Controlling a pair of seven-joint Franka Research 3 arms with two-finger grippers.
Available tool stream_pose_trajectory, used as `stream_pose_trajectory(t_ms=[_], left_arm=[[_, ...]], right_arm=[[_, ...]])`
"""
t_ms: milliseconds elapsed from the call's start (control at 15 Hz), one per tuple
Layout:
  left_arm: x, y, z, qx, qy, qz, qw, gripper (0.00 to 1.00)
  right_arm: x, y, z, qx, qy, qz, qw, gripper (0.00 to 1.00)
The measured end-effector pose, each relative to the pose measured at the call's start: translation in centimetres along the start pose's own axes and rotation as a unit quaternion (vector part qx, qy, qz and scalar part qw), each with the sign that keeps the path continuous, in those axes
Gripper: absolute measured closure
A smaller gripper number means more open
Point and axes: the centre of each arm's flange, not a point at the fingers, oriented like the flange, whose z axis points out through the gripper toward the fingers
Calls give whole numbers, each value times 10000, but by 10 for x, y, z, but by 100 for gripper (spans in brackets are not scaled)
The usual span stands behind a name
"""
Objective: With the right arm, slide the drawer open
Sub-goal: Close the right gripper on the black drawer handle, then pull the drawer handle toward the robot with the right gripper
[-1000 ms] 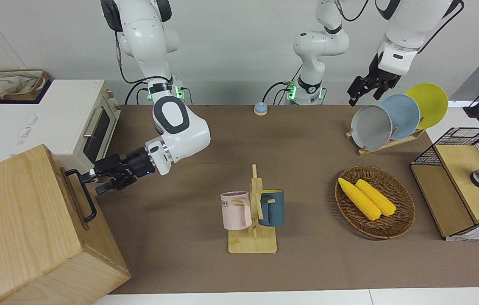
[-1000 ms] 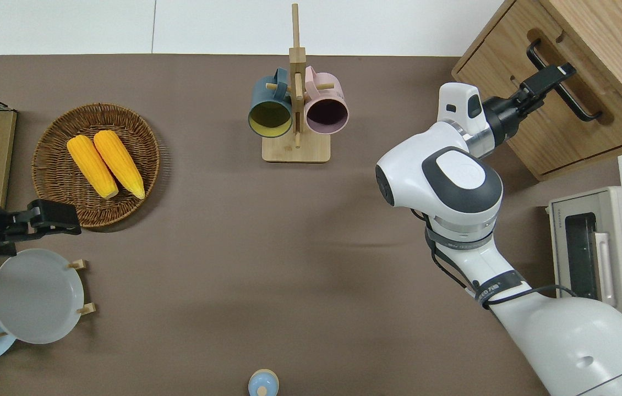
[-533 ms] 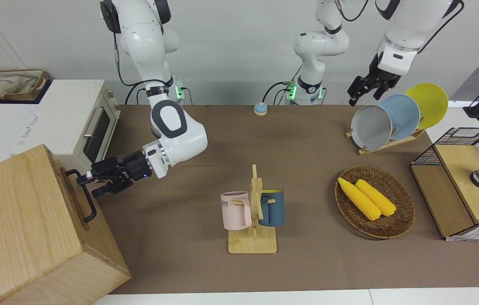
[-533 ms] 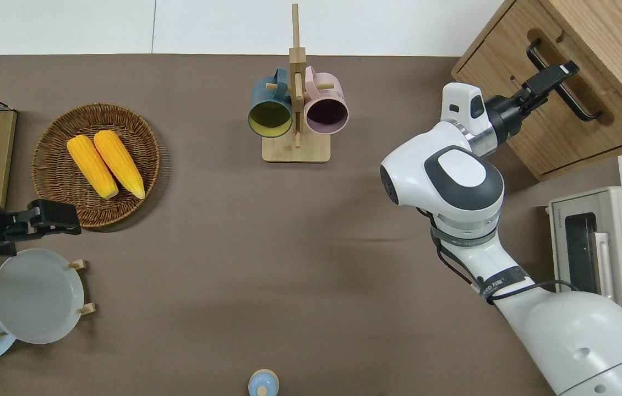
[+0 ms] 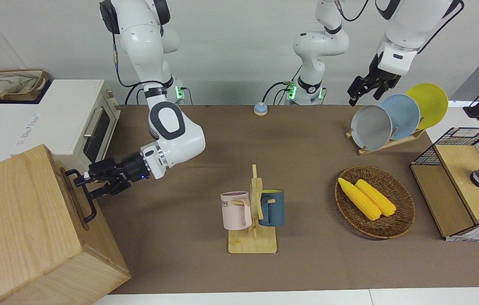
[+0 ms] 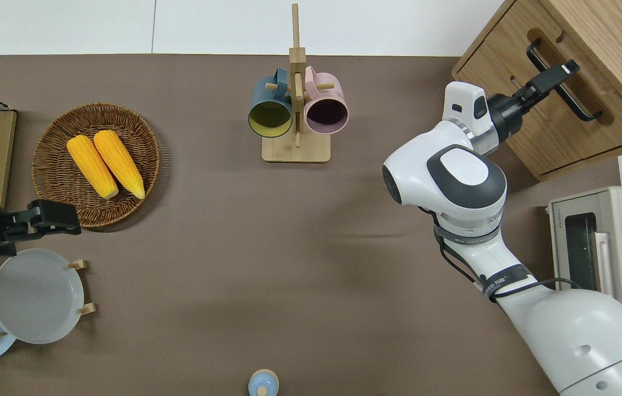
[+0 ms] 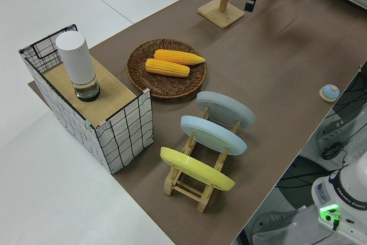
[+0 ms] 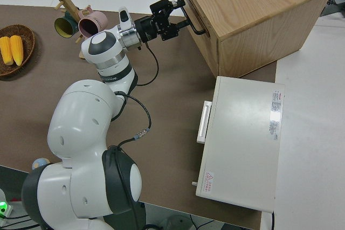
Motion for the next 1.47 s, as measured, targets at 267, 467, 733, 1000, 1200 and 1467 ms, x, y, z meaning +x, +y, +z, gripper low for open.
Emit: stream_pose_trajectory(t_ms=[267,467,733,1000,1200,1467], left_arm=[[0,0,0,0,0,0,10000,0],[0,0,0,0,0,0,10000,0],[0,0,0,0,0,0,10000,0],[0,0,0,0,0,0,10000,0],[0,0,0,0,0,0,10000,0],[0,0,0,0,0,0,10000,0]], right_arm=[[0,0,0,5,10,44,10000,57],[1,-6,-1,45,26,41,10000,82],[1,-6,-2,49,21,140,9999,82],[3,-4,-11,101,-42,186,9998,82],[7,-4,-38,107,-173,206,9996,82],[10,-2,-79,127,-297,221,9992,82]])
